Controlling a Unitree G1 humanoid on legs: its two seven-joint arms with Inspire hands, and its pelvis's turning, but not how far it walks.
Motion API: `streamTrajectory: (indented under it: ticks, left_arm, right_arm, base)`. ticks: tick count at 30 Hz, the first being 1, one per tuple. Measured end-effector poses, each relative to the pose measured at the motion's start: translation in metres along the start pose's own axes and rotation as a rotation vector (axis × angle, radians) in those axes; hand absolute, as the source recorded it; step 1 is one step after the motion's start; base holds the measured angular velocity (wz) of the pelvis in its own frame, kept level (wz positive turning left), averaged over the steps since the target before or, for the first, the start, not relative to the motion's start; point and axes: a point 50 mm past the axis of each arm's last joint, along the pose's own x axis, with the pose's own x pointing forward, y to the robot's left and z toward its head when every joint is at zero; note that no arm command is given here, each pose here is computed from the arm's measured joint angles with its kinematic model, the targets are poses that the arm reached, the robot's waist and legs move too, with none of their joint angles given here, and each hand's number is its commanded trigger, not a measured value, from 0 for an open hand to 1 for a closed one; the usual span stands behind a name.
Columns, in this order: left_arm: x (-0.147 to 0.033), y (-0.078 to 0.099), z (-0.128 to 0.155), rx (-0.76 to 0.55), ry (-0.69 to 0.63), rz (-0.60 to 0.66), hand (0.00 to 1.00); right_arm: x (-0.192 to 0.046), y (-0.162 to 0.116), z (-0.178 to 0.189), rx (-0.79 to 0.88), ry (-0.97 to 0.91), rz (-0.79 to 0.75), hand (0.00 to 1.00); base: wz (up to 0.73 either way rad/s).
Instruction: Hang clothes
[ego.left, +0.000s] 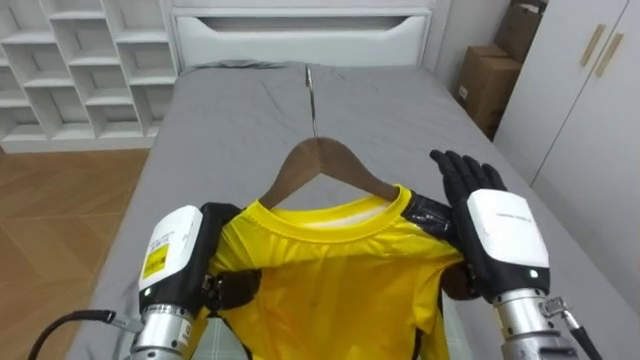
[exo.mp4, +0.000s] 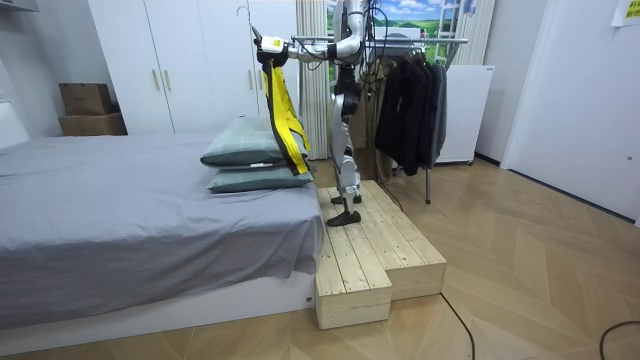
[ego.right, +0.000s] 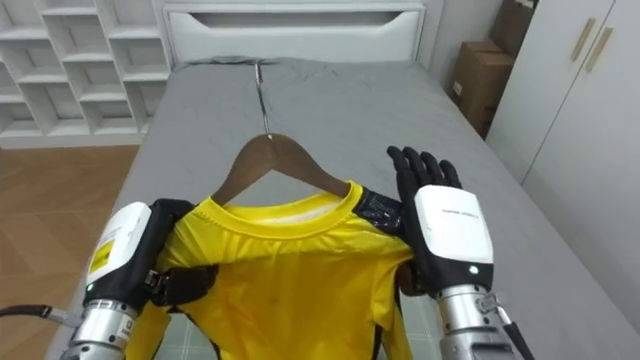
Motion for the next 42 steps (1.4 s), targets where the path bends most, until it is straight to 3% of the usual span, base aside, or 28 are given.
streamTrajectory:
  ticks: [34,40,42]
  left_arm:
    - [0.007,-0.011,0.011,0.013,0.023,-0.061,1.00]
    - [0.007,-0.010,0.011,0.026,0.019,-0.060,1.00]
    - [0.007,-0.010,0.011,0.047,0.015,-0.061,1.00]
  right_arm:
    - [0.034,0.006,0.004,-0.088,-0.027,0.119,0.00]
    - [0.035,0.010,0.002,0.026,0.012,0.148,0.00]
    - [0.038,0.014,-0.002,0.081,0.040,0.187,0.07]
  base:
    - [0.02]
    - [0.00]
    - [0.00]
